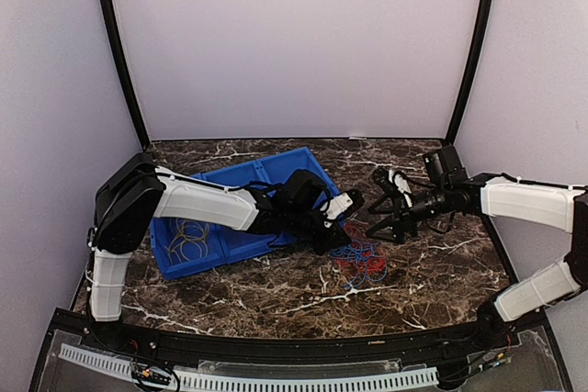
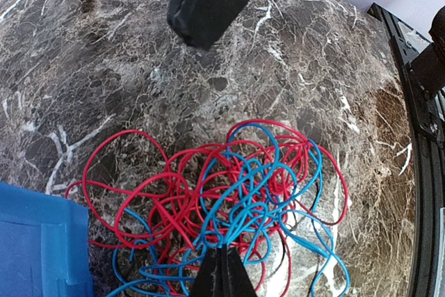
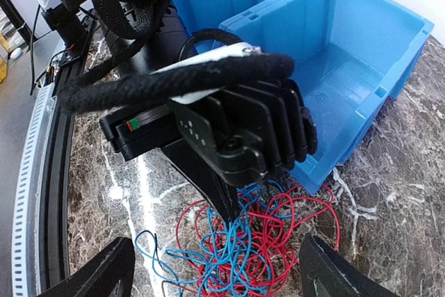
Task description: Untangle the cables
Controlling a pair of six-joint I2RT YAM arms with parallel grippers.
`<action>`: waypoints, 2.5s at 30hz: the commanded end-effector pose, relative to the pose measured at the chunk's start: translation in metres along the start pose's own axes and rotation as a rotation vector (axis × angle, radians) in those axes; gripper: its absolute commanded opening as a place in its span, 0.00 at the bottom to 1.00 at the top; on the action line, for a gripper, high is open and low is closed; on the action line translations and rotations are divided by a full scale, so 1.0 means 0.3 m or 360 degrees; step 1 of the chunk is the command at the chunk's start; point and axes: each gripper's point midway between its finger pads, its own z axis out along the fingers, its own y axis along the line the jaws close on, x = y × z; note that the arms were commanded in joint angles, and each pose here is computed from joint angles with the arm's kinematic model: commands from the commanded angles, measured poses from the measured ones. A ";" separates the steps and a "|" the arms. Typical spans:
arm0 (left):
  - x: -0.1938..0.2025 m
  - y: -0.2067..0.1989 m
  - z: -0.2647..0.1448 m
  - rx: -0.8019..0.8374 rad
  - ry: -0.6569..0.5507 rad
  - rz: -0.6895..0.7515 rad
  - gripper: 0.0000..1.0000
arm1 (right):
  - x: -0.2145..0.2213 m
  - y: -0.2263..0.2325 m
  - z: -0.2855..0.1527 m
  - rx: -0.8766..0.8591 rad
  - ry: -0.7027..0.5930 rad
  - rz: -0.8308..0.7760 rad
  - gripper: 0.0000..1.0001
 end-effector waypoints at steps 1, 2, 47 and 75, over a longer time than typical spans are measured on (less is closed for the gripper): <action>-0.112 -0.035 -0.078 0.0022 -0.0123 -0.0018 0.00 | -0.010 -0.018 0.003 0.0019 -0.0019 -0.0051 0.83; -0.107 -0.039 -0.088 0.0025 -0.0130 -0.0038 0.00 | -0.013 -0.016 0.004 0.0008 -0.0023 -0.0049 0.83; -0.263 -0.150 -0.235 0.0234 -0.0529 -0.0139 0.13 | -0.186 0.132 -0.016 -0.0168 -0.0197 -0.0260 0.00; -0.506 -0.179 -0.896 -0.0223 -0.1183 -0.0217 0.00 | 0.112 0.063 0.298 -0.0330 0.0223 0.0221 0.17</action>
